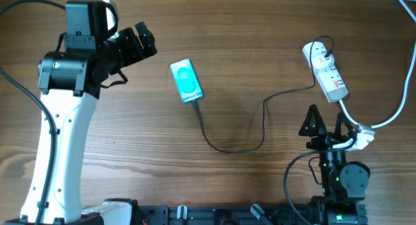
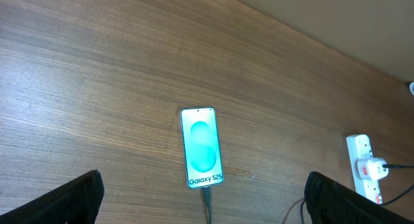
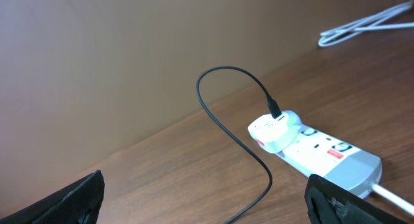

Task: Plug charger to phone and switch on socket

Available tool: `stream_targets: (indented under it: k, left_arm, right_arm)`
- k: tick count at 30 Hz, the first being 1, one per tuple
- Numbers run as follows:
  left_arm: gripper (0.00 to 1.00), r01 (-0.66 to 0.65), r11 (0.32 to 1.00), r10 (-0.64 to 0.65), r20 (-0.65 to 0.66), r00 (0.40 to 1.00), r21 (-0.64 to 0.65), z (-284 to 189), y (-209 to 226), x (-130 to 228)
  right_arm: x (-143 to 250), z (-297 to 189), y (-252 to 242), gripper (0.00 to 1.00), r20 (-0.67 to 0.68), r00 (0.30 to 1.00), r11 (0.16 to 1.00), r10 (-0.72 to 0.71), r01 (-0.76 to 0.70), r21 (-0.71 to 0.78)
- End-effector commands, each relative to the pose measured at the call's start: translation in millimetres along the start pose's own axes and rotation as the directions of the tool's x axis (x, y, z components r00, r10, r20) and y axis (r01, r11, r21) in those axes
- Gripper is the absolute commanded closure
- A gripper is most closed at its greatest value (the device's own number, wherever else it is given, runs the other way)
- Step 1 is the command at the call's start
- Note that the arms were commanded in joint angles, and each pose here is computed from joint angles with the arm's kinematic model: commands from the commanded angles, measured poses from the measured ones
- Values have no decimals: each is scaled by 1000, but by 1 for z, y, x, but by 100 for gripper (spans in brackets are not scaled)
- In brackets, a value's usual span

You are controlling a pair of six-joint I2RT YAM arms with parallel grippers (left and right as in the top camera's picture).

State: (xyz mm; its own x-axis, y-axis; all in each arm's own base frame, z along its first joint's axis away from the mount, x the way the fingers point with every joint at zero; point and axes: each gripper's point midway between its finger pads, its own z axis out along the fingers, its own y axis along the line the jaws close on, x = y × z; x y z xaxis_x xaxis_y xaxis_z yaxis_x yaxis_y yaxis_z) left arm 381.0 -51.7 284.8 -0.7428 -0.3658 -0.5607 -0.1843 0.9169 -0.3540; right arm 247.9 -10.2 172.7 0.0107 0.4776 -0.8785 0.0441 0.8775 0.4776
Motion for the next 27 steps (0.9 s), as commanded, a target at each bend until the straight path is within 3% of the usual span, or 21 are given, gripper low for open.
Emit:
stream_targets:
  k: [1,22,27]
  left_arm:
    - [0,-4,1000,4,15,1000,-2,-4,1,-3]
    - [0,-4,1000,4,15,1000,-2,-4,1,-3]
    - [0,-4,993,11,56,998,-116,-30,24,4]
  right_arm:
    - [-5,-1,2,0,26,995,995,-100,100,0]
    - [-5,-1,1,0,26,994,995,-102,102,1]
    - [-5,-1,1,0,26,994,995,-102,102,1]
